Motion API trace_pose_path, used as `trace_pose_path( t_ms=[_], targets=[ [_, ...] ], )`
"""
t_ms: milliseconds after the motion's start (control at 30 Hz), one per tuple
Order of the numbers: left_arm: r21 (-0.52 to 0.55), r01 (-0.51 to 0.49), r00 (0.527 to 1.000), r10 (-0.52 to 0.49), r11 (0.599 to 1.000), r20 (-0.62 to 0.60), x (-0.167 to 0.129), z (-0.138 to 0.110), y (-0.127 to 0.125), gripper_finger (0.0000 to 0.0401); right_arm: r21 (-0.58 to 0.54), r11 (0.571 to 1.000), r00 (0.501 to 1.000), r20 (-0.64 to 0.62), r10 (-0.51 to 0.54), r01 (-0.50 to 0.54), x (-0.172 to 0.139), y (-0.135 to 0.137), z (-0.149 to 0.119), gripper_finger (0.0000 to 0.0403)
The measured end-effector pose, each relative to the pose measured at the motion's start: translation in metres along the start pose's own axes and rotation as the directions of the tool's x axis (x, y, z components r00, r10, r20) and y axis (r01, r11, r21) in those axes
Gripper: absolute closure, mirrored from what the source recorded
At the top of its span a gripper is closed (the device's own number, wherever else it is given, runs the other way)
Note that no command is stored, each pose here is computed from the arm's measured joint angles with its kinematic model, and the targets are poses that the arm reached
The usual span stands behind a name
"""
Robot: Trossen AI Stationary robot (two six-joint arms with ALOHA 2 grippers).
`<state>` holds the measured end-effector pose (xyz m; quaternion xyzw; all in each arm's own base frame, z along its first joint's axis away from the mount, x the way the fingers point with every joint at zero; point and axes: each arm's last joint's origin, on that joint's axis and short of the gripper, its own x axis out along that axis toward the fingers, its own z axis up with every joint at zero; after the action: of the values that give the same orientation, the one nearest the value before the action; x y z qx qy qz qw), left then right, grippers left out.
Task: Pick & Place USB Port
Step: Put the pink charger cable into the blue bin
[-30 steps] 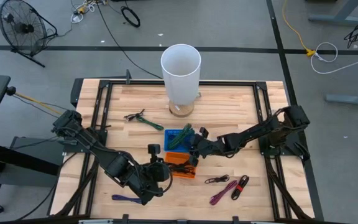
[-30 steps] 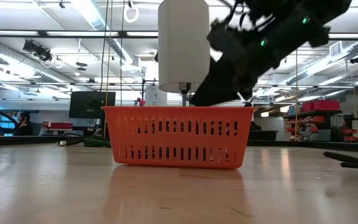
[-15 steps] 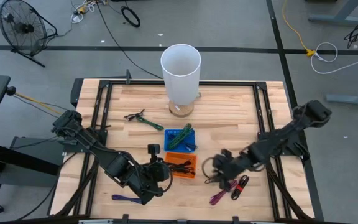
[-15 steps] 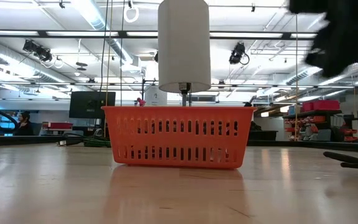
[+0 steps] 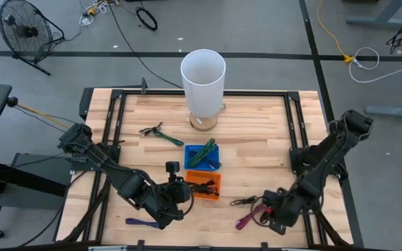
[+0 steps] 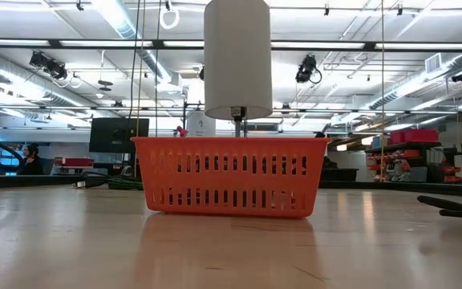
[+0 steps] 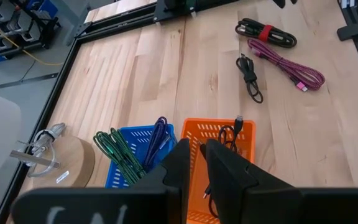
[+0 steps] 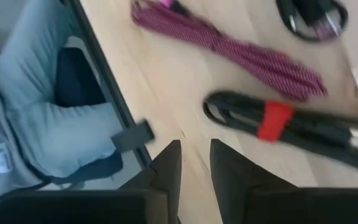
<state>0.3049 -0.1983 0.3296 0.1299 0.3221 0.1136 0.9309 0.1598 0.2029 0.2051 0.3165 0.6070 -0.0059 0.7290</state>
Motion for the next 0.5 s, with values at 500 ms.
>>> trace_pose_path(
  t_ms=[500],
  targets=[
    [0.0,0.0,1.0,0.0,1.0,0.0,0.0,0.0,0.0,0.0344,-0.174,0.982,0.977,0.185,0.104,-0.071,-0.001,0.014,-0.005,0.0317]
  ],
)
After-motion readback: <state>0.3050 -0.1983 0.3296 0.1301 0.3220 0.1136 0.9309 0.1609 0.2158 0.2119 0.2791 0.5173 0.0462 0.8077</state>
